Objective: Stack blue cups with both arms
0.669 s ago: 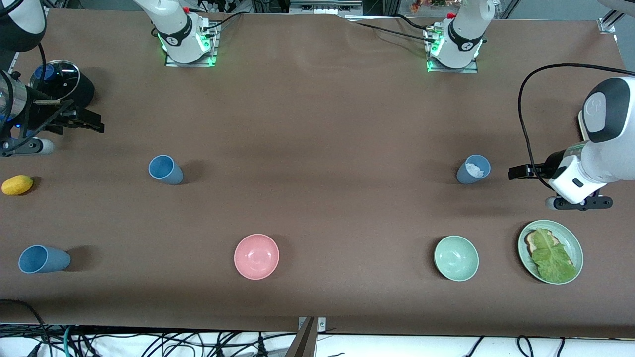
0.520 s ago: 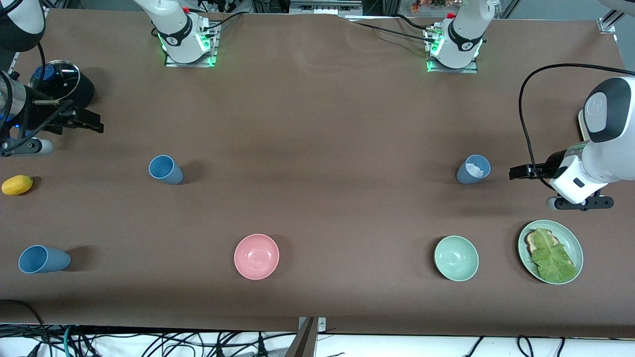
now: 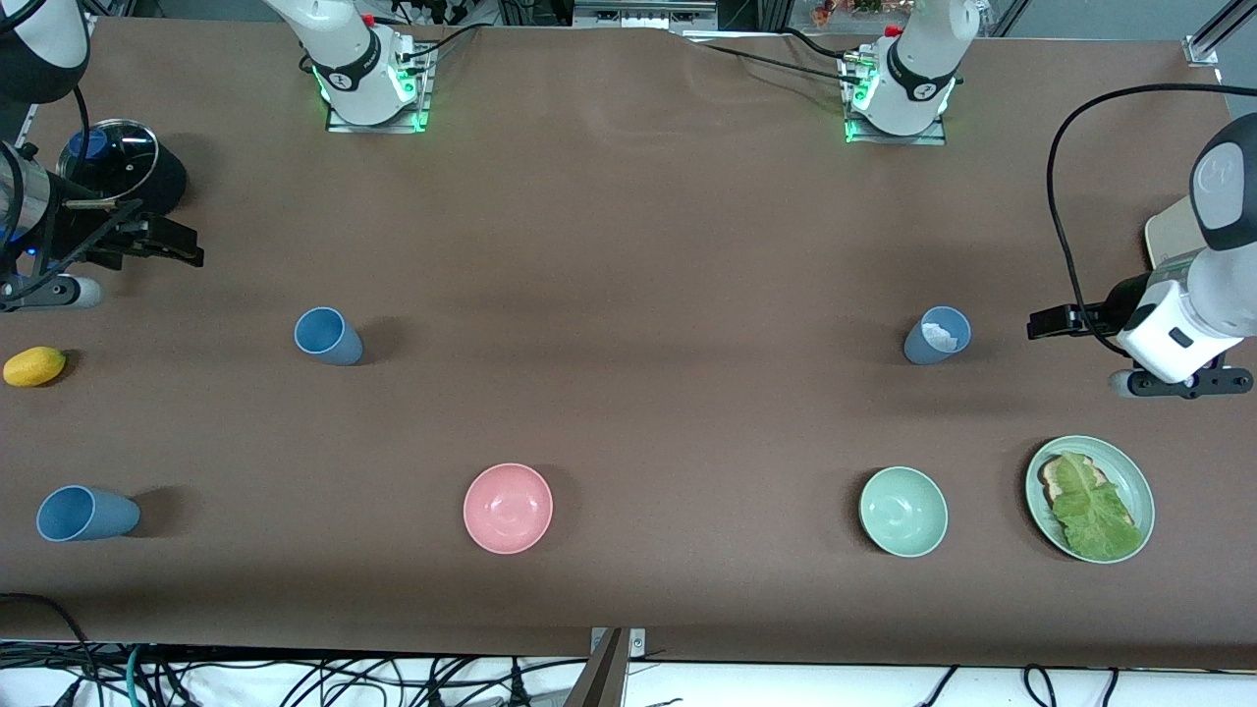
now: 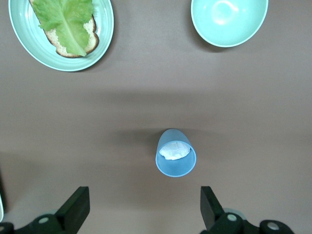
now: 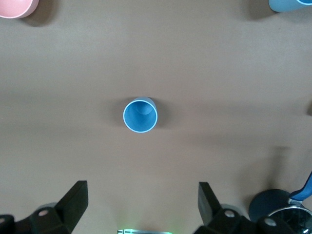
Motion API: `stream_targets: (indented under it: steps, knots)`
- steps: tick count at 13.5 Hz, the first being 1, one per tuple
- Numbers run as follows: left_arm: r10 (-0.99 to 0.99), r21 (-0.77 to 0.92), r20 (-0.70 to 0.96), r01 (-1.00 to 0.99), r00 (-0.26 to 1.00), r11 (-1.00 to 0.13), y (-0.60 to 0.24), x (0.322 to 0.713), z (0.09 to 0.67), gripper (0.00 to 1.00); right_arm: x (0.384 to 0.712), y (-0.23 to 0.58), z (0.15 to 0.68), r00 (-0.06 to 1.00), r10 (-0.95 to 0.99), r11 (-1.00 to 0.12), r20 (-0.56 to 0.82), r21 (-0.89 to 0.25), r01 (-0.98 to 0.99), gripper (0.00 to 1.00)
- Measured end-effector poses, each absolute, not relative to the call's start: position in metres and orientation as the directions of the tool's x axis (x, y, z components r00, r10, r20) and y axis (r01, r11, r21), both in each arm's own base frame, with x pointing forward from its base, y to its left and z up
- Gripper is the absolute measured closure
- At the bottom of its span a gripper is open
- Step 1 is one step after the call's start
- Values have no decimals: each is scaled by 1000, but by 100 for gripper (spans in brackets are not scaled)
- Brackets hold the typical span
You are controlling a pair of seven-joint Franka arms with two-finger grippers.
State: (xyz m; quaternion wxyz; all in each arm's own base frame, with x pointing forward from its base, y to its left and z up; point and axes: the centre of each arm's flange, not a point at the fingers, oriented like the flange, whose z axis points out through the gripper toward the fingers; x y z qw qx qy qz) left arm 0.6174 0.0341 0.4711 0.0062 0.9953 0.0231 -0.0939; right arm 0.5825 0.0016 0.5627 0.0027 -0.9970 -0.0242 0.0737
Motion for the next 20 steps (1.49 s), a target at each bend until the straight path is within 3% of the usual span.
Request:
stream_targets:
  steps: [7,20]
  knots:
    - [-4,4,-192,-3,981,-1000,19,598,508,0,583,1,562,988,48,-999,-147,-9,48,0]
    - [-7,6,-208,-6,978,-1000,29,596,508,0,583,1,562,988,48,-999,-148,-9,48,0]
